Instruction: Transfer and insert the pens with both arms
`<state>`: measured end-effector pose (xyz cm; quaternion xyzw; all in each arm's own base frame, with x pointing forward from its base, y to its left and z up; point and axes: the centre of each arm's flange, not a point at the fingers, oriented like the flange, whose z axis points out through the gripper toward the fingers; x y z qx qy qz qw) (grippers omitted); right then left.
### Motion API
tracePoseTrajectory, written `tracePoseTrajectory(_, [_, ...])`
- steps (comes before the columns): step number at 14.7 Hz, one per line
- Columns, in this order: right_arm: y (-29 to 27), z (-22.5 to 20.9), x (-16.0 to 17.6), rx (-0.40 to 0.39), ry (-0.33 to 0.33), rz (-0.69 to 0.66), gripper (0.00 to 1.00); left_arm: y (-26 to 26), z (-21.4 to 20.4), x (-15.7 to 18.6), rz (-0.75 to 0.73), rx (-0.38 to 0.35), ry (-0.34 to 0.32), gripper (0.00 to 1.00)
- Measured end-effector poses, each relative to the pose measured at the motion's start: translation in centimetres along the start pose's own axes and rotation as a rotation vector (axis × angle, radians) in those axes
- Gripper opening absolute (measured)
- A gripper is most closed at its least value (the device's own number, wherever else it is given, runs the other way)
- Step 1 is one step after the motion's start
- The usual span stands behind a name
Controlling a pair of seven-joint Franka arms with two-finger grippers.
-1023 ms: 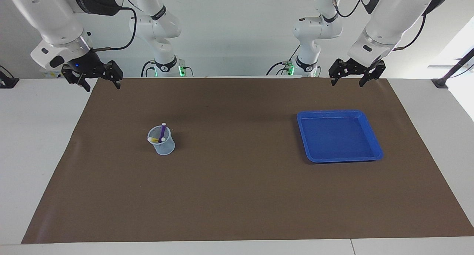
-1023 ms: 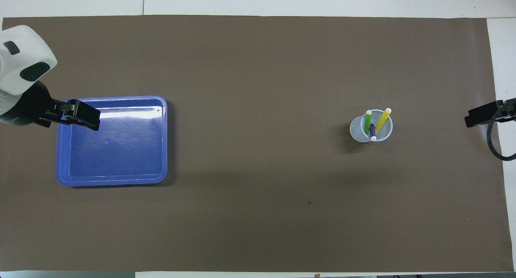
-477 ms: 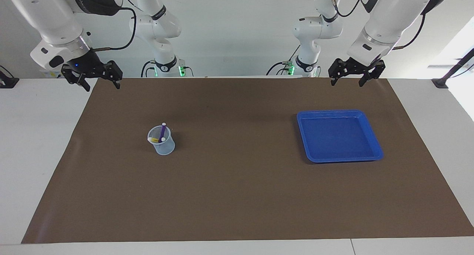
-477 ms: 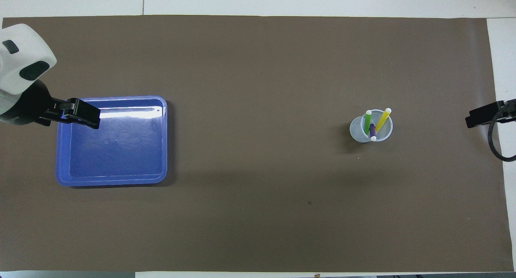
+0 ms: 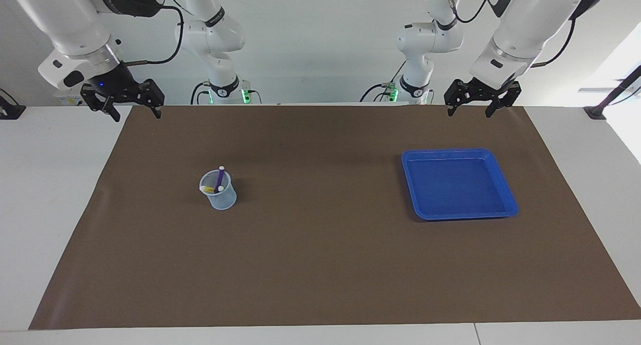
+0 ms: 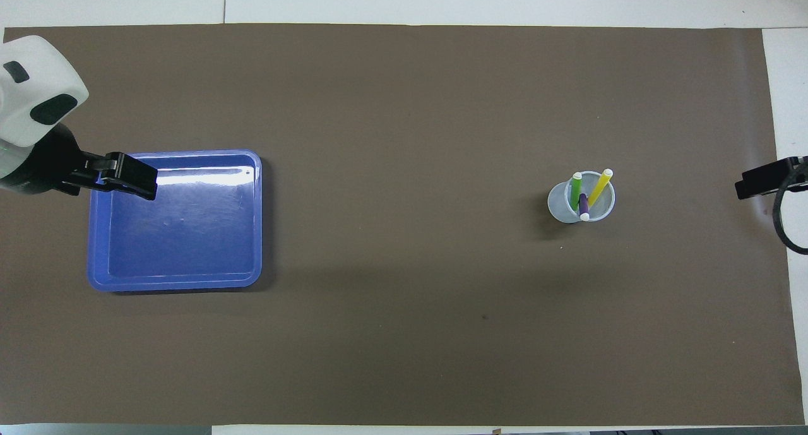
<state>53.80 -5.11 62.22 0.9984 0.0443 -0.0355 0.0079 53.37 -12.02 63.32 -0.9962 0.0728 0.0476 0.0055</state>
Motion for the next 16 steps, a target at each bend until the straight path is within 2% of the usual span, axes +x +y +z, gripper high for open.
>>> tracePoseTrajectory(4, [1.43, 0.04, -0.29, 0.004, 0.0, 0.027, 1.0, 0.02, -0.04, 0.05, 0.0, 0.0, 0.005, 1.0])
tracePoseTrajectory(16, [0.53, 0.04, -0.08, 0.022, 0.003, 0.038, 1.0, -0.16, -0.04, 0.08, -0.004, -0.001, 0.006, 1.0])
